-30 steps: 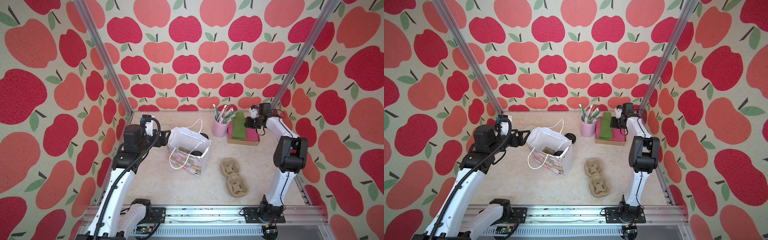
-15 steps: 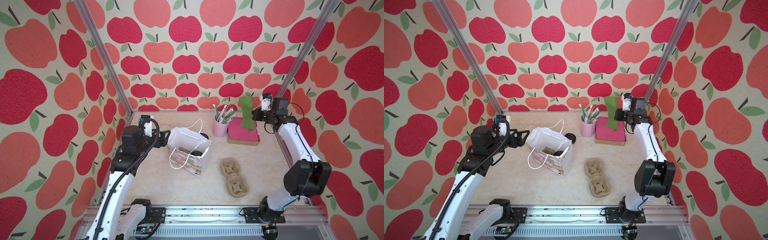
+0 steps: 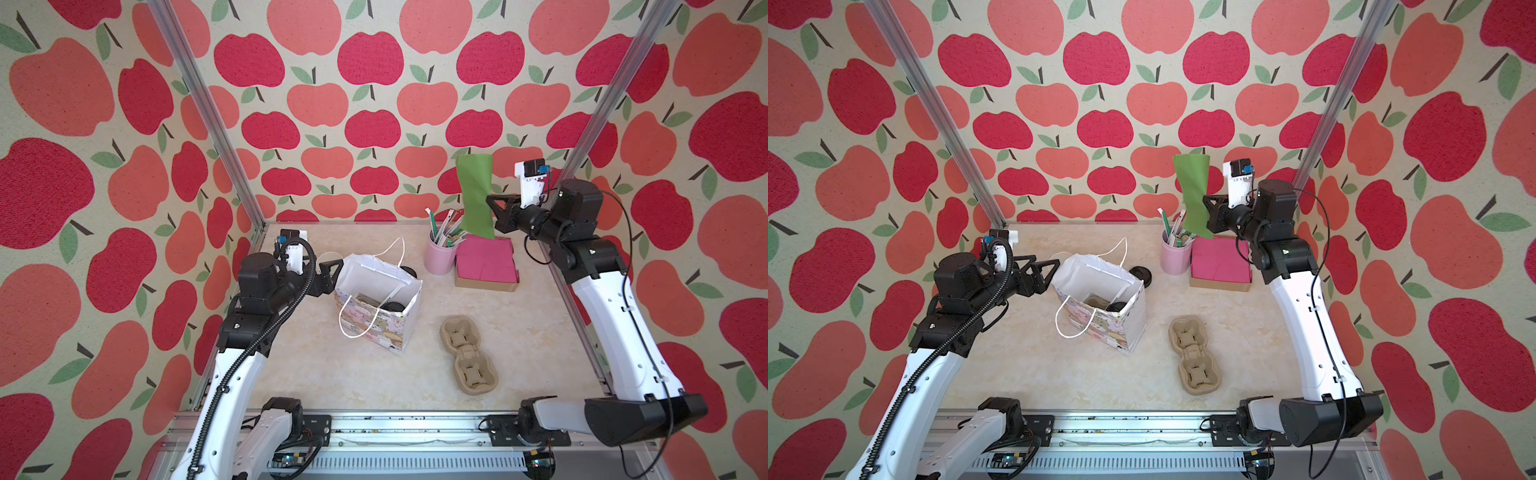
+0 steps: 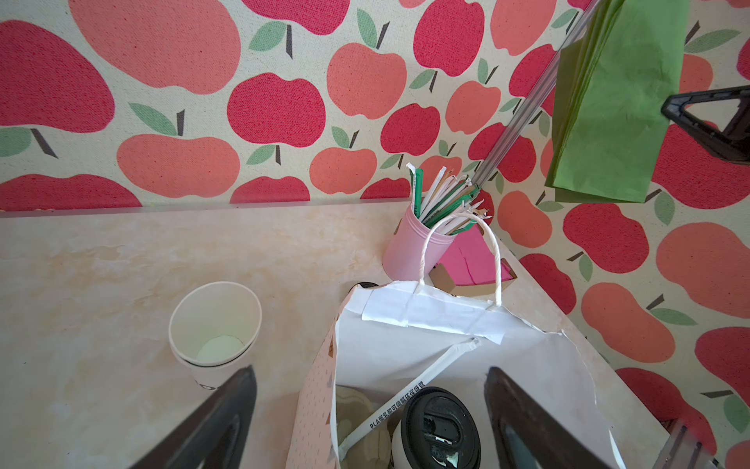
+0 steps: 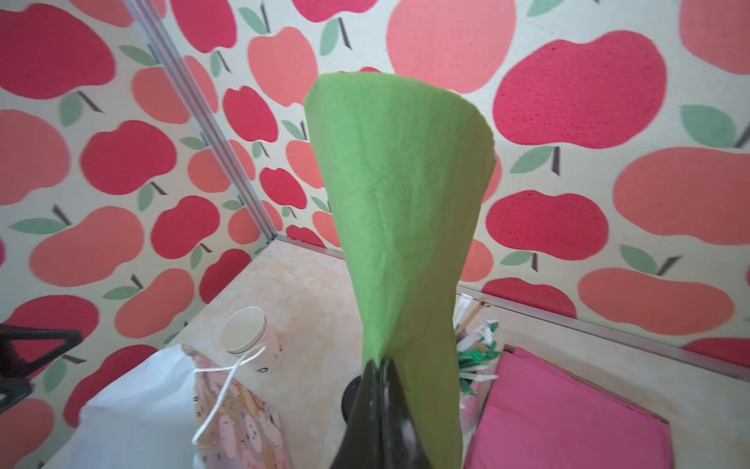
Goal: Pack a coffee takeout order
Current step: Pick up the napkin from the napkin box, then place the napkin in the takeout bag.
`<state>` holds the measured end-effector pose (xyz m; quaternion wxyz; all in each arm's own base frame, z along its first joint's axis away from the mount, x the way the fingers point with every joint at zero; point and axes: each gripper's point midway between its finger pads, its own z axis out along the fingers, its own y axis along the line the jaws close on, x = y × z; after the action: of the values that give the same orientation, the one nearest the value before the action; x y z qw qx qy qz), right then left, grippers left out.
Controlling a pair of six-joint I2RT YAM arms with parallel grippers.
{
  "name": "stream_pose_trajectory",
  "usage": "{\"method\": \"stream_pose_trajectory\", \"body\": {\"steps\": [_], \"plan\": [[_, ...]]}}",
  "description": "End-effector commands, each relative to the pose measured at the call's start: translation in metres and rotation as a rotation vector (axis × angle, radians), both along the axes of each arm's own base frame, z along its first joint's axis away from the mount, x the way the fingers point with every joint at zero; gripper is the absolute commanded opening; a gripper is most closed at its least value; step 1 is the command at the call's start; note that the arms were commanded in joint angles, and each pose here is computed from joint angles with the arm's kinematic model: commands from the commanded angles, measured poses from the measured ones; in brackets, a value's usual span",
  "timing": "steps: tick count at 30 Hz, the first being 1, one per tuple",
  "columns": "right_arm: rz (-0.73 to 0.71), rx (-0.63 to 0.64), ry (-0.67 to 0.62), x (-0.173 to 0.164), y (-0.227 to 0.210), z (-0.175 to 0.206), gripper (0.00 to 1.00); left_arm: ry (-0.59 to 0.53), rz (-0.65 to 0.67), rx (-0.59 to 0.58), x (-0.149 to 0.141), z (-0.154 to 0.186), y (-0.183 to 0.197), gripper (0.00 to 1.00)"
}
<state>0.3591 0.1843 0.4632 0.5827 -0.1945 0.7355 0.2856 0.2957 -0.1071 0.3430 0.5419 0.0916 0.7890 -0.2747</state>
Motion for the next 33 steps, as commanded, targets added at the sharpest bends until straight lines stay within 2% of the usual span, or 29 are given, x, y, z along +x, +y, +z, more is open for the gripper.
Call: {"method": "stream_pose_trajectory", "body": {"steps": [1,8,19,25,33], "plan": [[0.135,0.082,-0.061,-0.036,0.033,0.035,0.0,-0.047,-0.025,-0.03,-0.002,0.015,-0.004,0.9],[0.348,0.151,-0.125,-0.085,0.107,0.056,0.0,-0.042,-0.026,-0.051,0.002,0.017,-0.006,0.9],[0.524,0.21,-0.12,-0.132,0.18,0.038,0.0,-0.036,-0.012,-0.053,0.0,0.017,-0.004,0.9],[0.541,0.198,-0.07,-0.135,0.203,0.012,0.0,-0.039,-0.008,-0.048,0.0,0.018,-0.003,0.9],[0.521,0.193,-0.008,-0.126,0.214,-0.02,0.0,-0.045,0.0,-0.041,0.0,0.019,-0.002,0.9]]}}
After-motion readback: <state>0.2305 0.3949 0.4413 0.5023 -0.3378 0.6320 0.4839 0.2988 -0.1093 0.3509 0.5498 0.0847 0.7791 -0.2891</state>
